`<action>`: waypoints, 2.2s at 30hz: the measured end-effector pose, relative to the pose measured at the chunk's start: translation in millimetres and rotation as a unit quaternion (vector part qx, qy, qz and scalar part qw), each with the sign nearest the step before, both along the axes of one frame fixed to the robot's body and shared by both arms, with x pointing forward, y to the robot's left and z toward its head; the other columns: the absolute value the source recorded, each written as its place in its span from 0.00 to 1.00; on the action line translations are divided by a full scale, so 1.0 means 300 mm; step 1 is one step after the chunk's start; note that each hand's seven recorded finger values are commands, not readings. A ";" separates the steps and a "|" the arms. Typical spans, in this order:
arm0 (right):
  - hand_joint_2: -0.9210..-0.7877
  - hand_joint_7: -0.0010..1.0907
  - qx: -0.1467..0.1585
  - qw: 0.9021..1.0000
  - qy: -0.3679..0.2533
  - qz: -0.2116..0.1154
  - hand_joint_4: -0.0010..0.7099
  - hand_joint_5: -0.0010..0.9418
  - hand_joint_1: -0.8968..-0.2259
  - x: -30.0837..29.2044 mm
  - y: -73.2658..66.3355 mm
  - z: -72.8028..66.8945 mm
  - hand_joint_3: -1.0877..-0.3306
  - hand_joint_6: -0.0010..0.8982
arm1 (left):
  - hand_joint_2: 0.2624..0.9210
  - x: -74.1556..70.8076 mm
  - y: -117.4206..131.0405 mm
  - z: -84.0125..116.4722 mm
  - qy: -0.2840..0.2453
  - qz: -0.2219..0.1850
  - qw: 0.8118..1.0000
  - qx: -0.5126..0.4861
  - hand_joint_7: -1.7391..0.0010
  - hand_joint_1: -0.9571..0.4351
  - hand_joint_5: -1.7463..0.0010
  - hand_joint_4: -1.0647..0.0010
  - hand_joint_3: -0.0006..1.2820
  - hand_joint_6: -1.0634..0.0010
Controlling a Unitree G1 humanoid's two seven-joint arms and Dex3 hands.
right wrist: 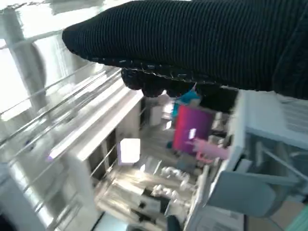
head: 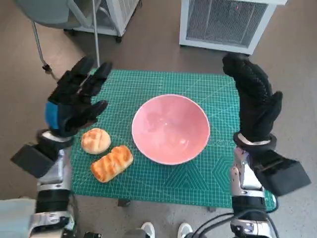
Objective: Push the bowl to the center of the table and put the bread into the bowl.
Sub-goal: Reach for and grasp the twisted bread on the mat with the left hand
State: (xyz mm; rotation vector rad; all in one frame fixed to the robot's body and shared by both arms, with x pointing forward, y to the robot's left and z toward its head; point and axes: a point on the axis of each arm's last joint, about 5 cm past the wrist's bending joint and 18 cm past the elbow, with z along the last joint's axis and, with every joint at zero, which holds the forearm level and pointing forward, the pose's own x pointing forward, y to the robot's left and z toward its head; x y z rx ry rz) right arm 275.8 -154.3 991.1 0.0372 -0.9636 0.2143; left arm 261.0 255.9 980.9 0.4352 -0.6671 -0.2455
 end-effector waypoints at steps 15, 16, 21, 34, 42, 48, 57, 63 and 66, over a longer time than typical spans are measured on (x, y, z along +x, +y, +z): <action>0.00 0.64 -0.028 1.000 -0.010 0.000 0.45 0.01 0.59 -0.027 -0.007 0.010 0.42 0.00 | 0.87 -0.196 0.110 0.083 0.140 0.089 0.950 0.263 1.00 0.42 0.99 0.76 0.00 0.57; 0.00 0.64 -0.030 1.000 -0.008 -0.001 0.45 0.01 0.59 -0.029 -0.008 0.011 0.42 0.00 | 0.86 -0.207 0.114 0.086 0.149 0.089 0.947 0.269 1.00 0.43 0.99 0.75 0.00 0.57; 0.00 0.64 -0.030 1.000 -0.003 -0.003 0.45 0.01 0.59 -0.035 -0.007 0.015 0.42 0.00 | 0.84 -0.243 0.120 0.084 0.186 0.083 0.936 0.287 1.00 0.46 0.99 0.72 0.00 0.59; 0.00 0.64 -0.025 1.000 0.013 0.000 0.44 0.01 0.57 -0.043 -0.001 0.009 0.42 0.00 | 0.83 -0.285 0.083 0.006 0.270 0.090 0.899 0.333 1.00 0.42 0.99 0.71 0.00 0.60; 0.00 0.63 -0.018 1.000 0.018 0.004 0.44 0.01 0.59 -0.042 0.006 0.007 0.41 0.00 | 0.83 -0.282 0.036 -0.058 0.285 0.092 0.892 0.339 1.00 0.41 0.99 0.69 0.00 0.61; 0.00 0.63 -0.013 1.000 0.018 0.008 0.44 0.00 0.59 -0.044 0.006 0.011 0.41 0.00 | 0.84 -0.273 0.009 -0.094 0.293 0.092 0.888 0.342 1.00 0.40 0.99 0.69 0.00 0.62; 0.00 0.63 -0.009 1.000 0.015 0.009 0.44 0.01 0.59 -0.051 0.005 0.015 0.41 0.00 | 0.85 -0.245 -0.010 -0.135 0.306 0.093 0.880 0.351 1.00 0.42 1.00 0.70 0.00 0.64; 0.00 0.64 -0.009 1.000 0.016 0.008 0.44 0.01 0.59 -0.053 0.004 0.013 0.41 0.00 | 0.86 -0.222 -0.034 -0.175 0.315 0.099 0.874 0.356 1.00 0.43 1.00 0.70 0.01 0.66; 0.00 0.64 -0.009 1.000 0.016 0.008 0.44 0.01 0.58 -0.054 0.003 0.012 0.41 0.00 | 0.87 -0.211 -0.046 -0.197 0.323 0.104 0.870 0.359 1.00 0.43 1.00 0.70 0.00 0.66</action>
